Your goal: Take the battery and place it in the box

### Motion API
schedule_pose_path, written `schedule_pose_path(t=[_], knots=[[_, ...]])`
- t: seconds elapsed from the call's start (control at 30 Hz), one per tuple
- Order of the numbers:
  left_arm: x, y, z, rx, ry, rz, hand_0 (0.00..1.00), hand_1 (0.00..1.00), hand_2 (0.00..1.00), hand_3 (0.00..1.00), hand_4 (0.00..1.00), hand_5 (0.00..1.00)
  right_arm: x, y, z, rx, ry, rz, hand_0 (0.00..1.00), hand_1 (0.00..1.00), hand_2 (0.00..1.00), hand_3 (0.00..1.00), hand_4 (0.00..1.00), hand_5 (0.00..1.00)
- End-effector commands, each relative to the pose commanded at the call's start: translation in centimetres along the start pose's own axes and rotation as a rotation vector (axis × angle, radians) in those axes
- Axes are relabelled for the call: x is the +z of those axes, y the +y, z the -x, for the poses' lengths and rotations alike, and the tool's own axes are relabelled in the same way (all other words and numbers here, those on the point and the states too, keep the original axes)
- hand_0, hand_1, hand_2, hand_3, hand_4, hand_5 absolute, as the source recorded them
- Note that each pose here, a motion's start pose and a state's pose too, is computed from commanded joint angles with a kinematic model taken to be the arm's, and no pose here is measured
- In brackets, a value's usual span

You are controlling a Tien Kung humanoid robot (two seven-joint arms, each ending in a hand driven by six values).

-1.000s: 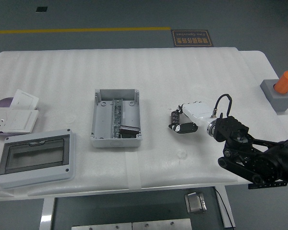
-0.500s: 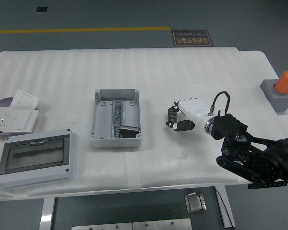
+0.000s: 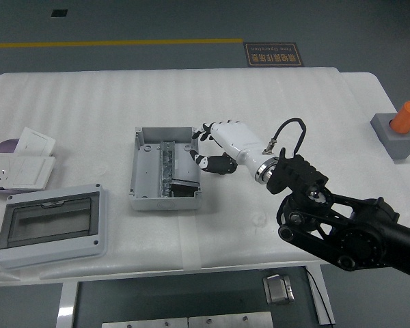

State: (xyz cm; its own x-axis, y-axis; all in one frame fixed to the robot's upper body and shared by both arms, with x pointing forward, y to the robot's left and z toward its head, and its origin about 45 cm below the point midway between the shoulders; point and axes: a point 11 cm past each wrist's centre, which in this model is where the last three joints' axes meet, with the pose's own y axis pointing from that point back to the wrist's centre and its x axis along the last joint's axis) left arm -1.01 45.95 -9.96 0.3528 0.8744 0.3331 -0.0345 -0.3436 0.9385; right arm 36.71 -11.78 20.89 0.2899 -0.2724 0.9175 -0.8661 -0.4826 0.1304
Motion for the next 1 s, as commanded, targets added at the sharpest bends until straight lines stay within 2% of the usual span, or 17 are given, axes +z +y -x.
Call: schedule_pose_path(t=[0.13, 0.37, 0.4, 0.43, 0.6, 0.63, 0.8, 0.83, 1.0], knots=[[0.0, 0.0, 0.0, -0.001, -0.001, 0.0, 0.628, 0.653, 0.513, 0.597, 0.524, 0.466, 0.3, -0.3, 0.4, -0.004, 0.016, 0.023, 0.794, 0.675, 0.608, 0.67, 0.551, 0.518], [-0.3, 0.0, 0.1, -0.002, -0.002, -0.007, 0.628, 0.653, 0.513, 0.597, 0.524, 0.466, 4.0, -0.2, -0.2, -0.022, 0.058, 0.137, 0.793, 0.673, 0.613, 0.675, 0.554, 0.522], [-0.3, 0.0, 0.1, -0.002, -0.001, -0.007, 0.628, 0.653, 0.513, 0.597, 0.524, 0.466, 4.5, -0.2, -0.1, -0.031, 0.06, 0.154, 0.793, 0.673, 0.613, 0.675, 0.554, 0.522], [-0.3, 0.0, 0.1, -0.002, -0.001, -0.006, 0.628, 0.652, 0.512, 0.596, 0.524, 0.466, 5.0, -0.1, 0.0, -0.046, 0.063, 0.173, 0.814, 0.703, 0.672, 0.736, 0.597, 0.543], [-0.1, 0.0, 0.0, 0.001, 0.0, -0.002, 0.628, 0.652, 0.512, 0.596, 0.524, 0.466, 6.3, 0.1, 1.1, -0.113, 0.067, 0.227, 0.814, 0.703, 0.672, 0.736, 0.597, 0.543], [-0.1, 0.0, 0.0, 0.001, 0.0, -0.002, 0.628, 0.651, 0.512, 0.596, 0.524, 0.467, 6.4, 0.1, 1.3, -0.124, 0.068, 0.234, 0.893, 0.771, 0.792, 0.95, 0.829, 0.607], [0.0, 0.0, 0.0, 0.0, -0.002, -0.002, 0.628, 0.651, 0.512, 0.596, 0.524, 0.467, 7.3, 0.1, 2.3, -0.169, 0.074, 0.267, 0.893, 0.771, 0.792, 0.95, 0.829, 0.607], [0.0, 0.0, 0.0, 0.0, -0.002, -0.002, 0.628, 0.652, 0.512, 0.596, 0.522, 0.466, 7.5, 0.1, 2.4, -0.174, 0.075, 0.272, 0.958, 0.849, 0.884, 0.998, 0.932, 0.643], [0.0, 0.0, 0.0, -0.001, -0.002, -0.002, 0.628, 0.652, 0.512, 0.596, 0.522, 0.466, 8.0, 0.1, 2.4, -0.188, 0.083, 0.289, 0.958, 0.849, 0.884, 0.998, 0.932, 0.643]])
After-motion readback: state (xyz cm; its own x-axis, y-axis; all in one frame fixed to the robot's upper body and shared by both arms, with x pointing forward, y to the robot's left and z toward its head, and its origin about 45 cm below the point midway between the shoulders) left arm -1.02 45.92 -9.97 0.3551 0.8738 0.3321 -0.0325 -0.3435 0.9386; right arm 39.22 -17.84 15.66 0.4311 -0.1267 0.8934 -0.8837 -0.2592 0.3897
